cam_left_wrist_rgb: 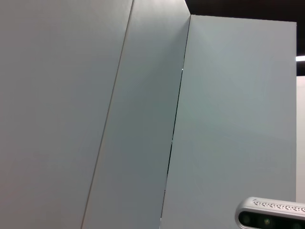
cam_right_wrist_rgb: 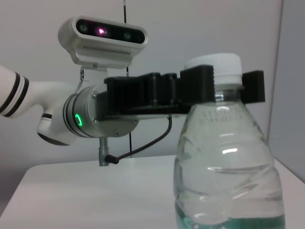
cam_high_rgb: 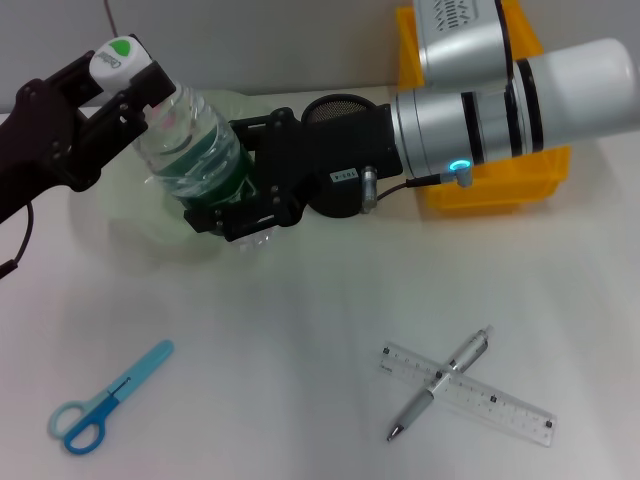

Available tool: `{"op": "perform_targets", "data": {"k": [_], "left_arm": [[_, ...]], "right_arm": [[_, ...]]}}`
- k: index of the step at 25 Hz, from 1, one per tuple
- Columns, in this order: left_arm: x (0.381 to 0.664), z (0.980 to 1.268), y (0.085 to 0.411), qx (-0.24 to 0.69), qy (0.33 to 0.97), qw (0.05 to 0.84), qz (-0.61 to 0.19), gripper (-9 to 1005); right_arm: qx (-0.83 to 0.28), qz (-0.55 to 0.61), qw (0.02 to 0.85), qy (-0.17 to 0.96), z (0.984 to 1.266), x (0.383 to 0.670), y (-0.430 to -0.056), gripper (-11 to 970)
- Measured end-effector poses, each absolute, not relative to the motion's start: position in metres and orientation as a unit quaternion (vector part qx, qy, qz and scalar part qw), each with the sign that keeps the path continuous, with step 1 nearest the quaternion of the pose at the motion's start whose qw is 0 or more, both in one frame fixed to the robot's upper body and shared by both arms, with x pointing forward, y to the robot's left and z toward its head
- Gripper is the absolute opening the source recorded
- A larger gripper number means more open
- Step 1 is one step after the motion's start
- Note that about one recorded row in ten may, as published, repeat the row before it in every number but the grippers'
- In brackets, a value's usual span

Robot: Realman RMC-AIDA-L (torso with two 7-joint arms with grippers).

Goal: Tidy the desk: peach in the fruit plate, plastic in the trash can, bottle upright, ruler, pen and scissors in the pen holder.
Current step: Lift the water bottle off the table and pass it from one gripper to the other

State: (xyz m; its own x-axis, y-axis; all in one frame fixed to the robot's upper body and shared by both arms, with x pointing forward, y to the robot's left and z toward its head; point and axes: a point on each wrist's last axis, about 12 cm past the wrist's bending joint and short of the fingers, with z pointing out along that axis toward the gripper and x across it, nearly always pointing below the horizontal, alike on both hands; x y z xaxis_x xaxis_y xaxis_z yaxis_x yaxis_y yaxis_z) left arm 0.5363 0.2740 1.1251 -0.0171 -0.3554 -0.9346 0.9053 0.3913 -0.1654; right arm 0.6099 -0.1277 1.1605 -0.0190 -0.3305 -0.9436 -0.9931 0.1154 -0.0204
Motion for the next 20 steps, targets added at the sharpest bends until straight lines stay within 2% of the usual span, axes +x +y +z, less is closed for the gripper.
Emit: {"op": "perform_targets", "data": {"k": [20], "left_arm": [[0.5386,1.128,0.2762,0.254,0.522,0.652,-0.487,445]], "right_arm": [[-0.543,0.376,0.428,0.617,1.1522,0.6087,-0.1294,773]]}}
